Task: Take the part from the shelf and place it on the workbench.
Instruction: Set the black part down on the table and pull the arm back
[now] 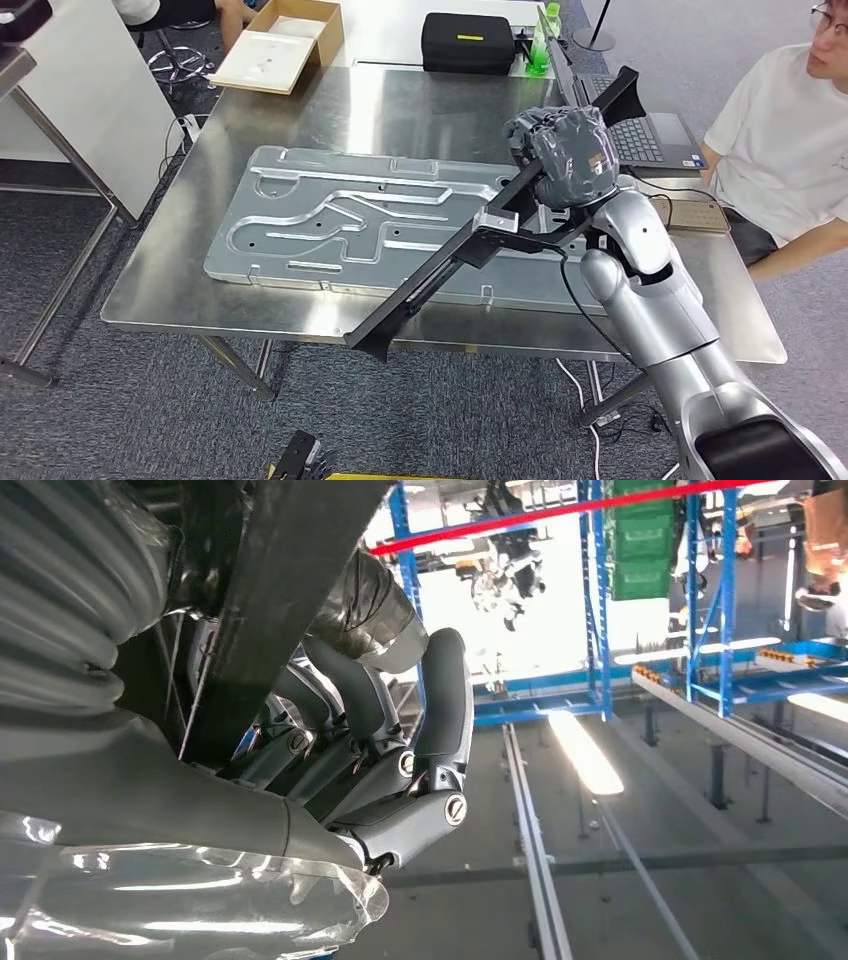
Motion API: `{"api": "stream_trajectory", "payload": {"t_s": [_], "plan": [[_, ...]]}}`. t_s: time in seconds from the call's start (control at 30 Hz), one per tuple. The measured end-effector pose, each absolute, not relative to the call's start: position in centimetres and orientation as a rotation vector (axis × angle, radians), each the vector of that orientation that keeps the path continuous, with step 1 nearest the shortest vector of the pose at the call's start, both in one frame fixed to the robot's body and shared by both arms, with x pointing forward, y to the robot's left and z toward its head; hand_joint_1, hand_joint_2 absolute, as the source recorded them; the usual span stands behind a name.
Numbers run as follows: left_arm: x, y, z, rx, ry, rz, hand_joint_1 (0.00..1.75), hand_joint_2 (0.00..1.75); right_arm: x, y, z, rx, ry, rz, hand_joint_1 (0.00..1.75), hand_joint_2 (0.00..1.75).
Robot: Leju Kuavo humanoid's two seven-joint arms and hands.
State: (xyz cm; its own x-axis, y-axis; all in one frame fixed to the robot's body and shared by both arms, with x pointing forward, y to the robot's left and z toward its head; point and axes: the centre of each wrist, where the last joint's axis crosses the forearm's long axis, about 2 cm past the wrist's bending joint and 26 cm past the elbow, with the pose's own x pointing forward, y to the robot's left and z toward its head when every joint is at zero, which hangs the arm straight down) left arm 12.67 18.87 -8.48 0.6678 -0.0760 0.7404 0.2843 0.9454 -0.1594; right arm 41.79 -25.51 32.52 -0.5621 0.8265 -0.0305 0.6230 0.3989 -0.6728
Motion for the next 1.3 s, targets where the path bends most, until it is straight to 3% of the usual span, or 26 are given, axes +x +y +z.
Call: {"api": "stream_trajectory", "payload": {"t_s": [0.43, 0.57, 0.7, 0.83, 1.3], "plan": [[12.7, 18.9, -8.5, -0.277, -0.822, -0.201, 0.00, 1.75, 43.1, -27.4, 31.6, -1.175, -2.191, 0.805, 1.75, 1.75], [12.8, 18.9, -8.5, -0.274, -0.824, -0.195, 0.00, 1.75, 44.1, -29.2, 31.3, -1.121, -2.094, 0.639, 0.00, 1.75], [12.6, 19.0, -8.5, -0.268, -0.818, -0.194, 0.00, 1.75, 45.1, -31.1, 31.2, -1.093, -2.021, 0.502, 0.00, 1.75], [12.7, 19.0, -8.5, -0.272, -0.819, -0.185, 0.00, 0.00, 45.6, -32.3, 30.8, -1.077, -1.981, 0.423, 0.00, 1.75], [12.5, 19.5, -8.7, -0.250, -0.820, -0.183, 0.00, 0.00, 46.2, -33.9, 29.4, -1.024, -1.882, 0.281, 0.00, 1.75]]}}
